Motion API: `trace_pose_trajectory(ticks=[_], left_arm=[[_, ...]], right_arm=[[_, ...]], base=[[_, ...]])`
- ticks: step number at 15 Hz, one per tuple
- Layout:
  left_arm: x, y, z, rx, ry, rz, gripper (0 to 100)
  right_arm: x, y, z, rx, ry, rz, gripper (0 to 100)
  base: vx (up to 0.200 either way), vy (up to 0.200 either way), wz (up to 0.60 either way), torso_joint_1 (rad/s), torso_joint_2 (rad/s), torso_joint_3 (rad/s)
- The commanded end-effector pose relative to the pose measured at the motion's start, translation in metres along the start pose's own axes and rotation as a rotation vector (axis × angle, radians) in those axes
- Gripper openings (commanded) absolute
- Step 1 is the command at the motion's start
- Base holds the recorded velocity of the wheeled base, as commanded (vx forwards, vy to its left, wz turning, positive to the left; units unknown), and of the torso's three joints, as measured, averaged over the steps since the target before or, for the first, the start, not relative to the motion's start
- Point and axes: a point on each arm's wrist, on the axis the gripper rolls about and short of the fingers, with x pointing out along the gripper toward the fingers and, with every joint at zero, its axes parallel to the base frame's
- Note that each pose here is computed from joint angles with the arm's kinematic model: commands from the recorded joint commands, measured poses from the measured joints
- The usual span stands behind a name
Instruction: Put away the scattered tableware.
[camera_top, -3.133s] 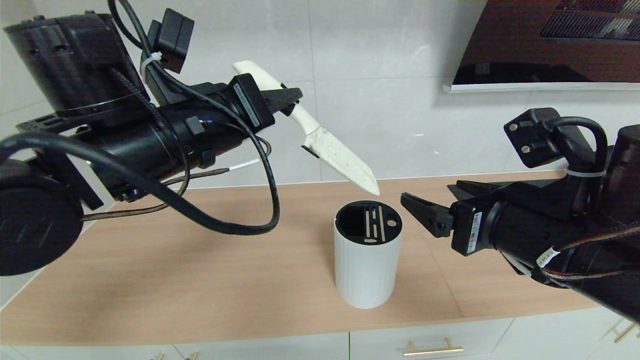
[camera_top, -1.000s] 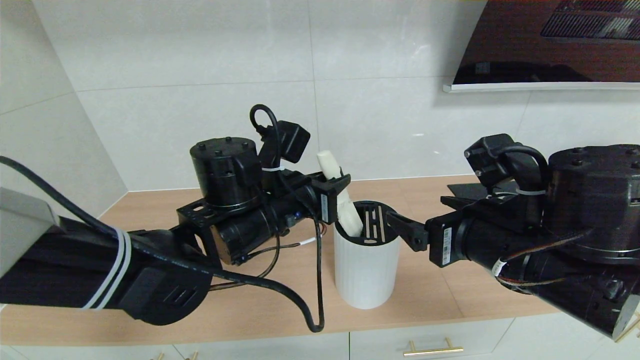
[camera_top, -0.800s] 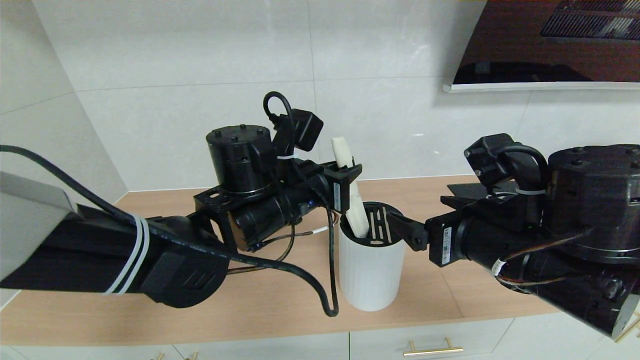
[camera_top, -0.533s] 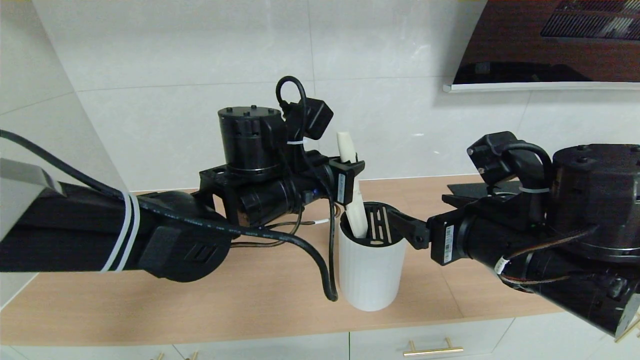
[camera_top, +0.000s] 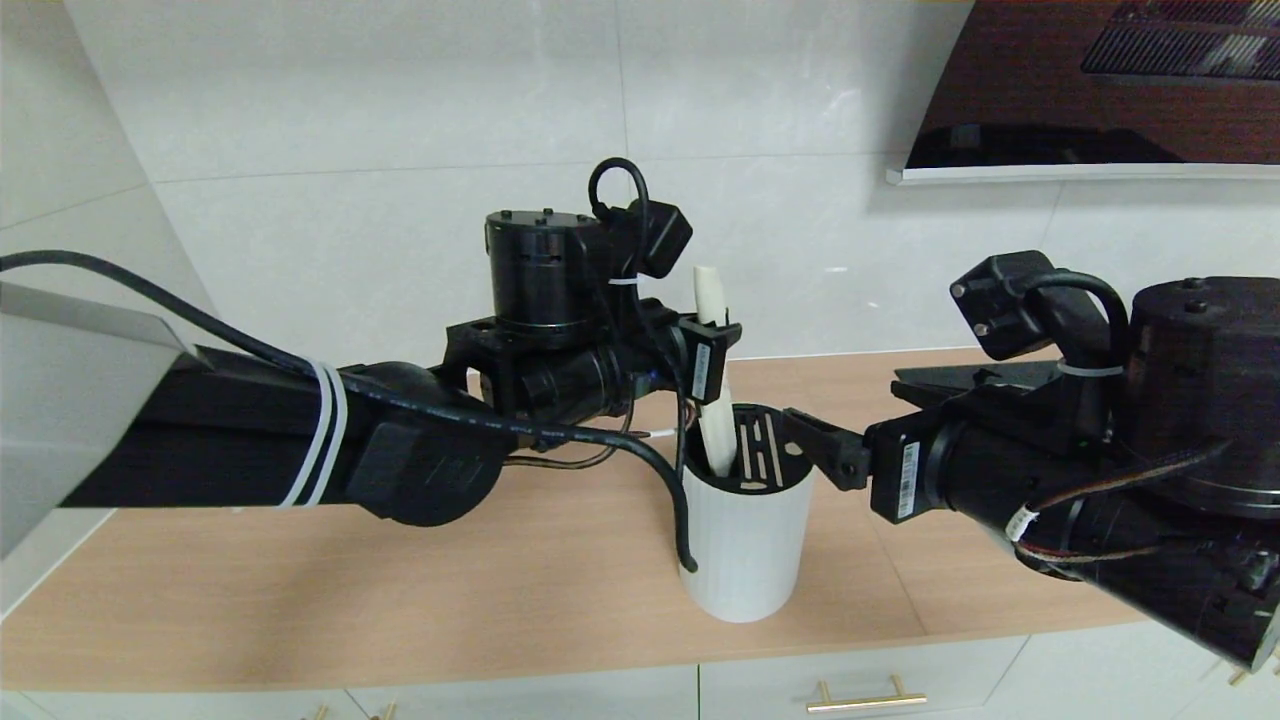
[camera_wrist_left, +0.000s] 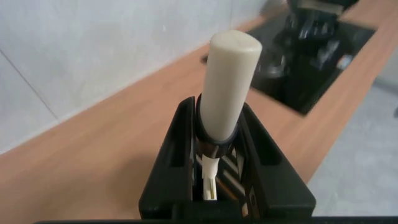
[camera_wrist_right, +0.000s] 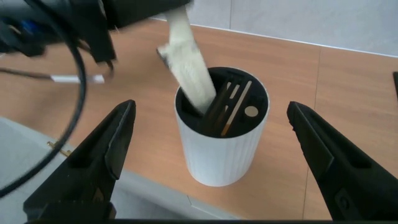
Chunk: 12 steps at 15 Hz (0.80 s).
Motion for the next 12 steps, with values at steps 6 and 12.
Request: trace_pose_trajectory(ticks=[6, 12], left_arm=[[0.021, -0.004, -0.021, 0.003, 0.046, 0.005, 0], [0.027, -0.002, -0.016, 0.010, 0.010, 0.041, 0]], right_arm=[[-0.002, -0.001, 0.002, 0.003, -0.007, -0.002, 100], [-0.003, -0.001, 0.003, 0.003, -0.011, 0.000, 100]], base=[[0.000, 0.000, 0.00, 0.000, 0.00, 0.000], [0.000, 0.000, 0.00, 0.000, 0.00, 0.000]])
